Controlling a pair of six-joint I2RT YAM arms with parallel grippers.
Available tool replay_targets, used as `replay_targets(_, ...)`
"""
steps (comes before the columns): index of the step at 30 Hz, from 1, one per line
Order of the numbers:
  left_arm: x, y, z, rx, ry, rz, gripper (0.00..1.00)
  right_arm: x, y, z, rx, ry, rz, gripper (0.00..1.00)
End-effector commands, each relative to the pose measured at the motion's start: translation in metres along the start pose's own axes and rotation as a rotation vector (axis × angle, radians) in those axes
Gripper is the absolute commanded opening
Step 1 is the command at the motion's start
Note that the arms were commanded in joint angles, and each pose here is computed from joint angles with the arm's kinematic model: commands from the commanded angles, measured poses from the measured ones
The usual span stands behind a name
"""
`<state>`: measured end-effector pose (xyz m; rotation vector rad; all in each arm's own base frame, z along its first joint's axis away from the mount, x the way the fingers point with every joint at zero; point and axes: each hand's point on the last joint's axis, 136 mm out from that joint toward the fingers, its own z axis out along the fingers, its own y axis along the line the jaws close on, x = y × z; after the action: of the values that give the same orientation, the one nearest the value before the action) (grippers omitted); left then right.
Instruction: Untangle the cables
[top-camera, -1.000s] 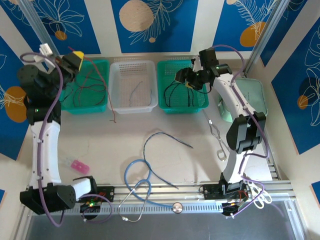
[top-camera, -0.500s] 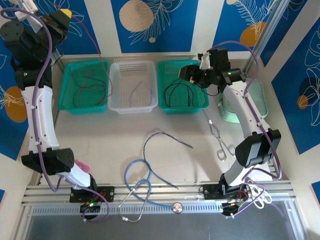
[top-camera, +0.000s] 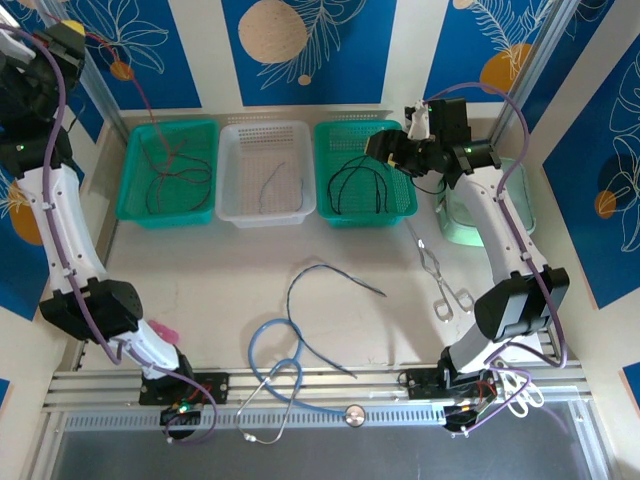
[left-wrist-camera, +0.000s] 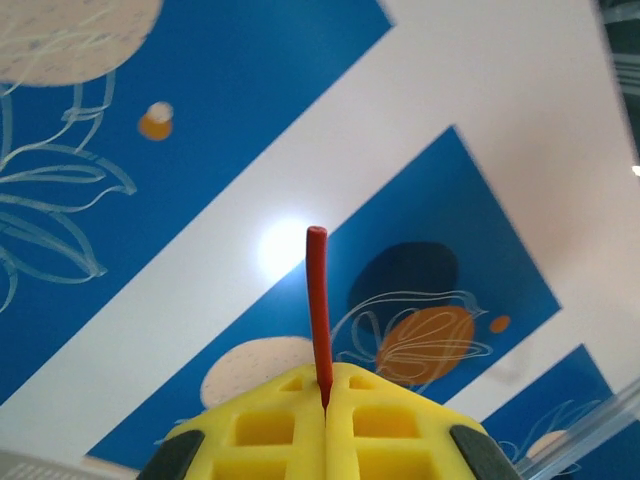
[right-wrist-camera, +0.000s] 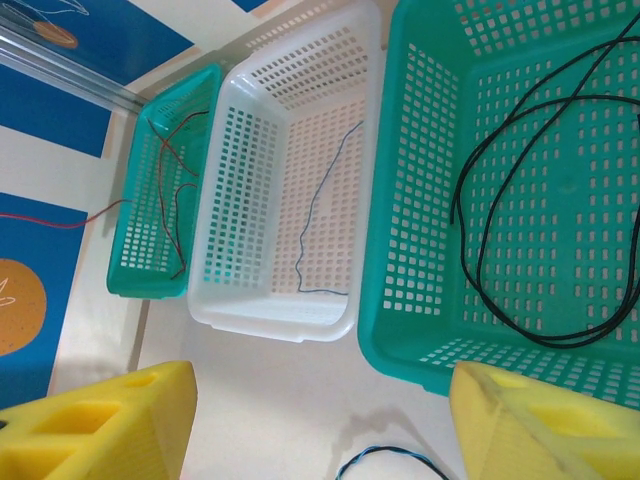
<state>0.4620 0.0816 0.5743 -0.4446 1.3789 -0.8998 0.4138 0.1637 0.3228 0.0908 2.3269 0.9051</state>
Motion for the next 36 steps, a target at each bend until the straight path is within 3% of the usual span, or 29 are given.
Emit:
replay_targets(1, 0.022, 0.045, 0.010, -0.048, 0.055, -0.003, 0.00, 0.008, 0.009, -0.007, -0.032, 0.010, -0.017, 0.68)
replay_targets(10, 0.077, 0.137, 0.024, -0.135, 0.151, -0.082, 0.00, 0.012, 0.014, -0.016, -0.032, -0.003, -0.038, 0.68)
replay_targets(16, 0.110, 0.215, 0.019, -0.356, 0.158, 0.012, 0.00, 0.026, 0.015, -0.020, -0.046, 0.008, -0.007, 0.68)
replay_targets(20, 0.128, 0.249, 0.019, -0.487, 0.173, 0.098, 0.00, 0.045, 0.014, -0.024, -0.046, 0.012, -0.005, 0.68)
replay_targets(24, 0.162, 0.272, 0.019, -0.607, 0.302, 0.178, 0.00, 0.059, 0.005, -0.029, -0.025, 0.013, 0.011, 0.68)
replay_targets(29, 0.192, 0.307, 0.008, -0.724, 0.359, 0.270, 0.00, 0.069, 0.006, -0.035, -0.044, 0.008, 0.046, 0.68)
replay_targets(32, 0.217, 0.322, 0.004, -0.749, 0.470, 0.228, 0.00, 0.071, 0.005, -0.040, -0.041, -0.006, 0.048, 0.67)
replay_targets(36, 0.278, 0.336, 0.006, -0.682, 0.693, 0.069, 0.00, 0.074, -0.001, -0.038, -0.033, -0.012, 0.061, 0.68)
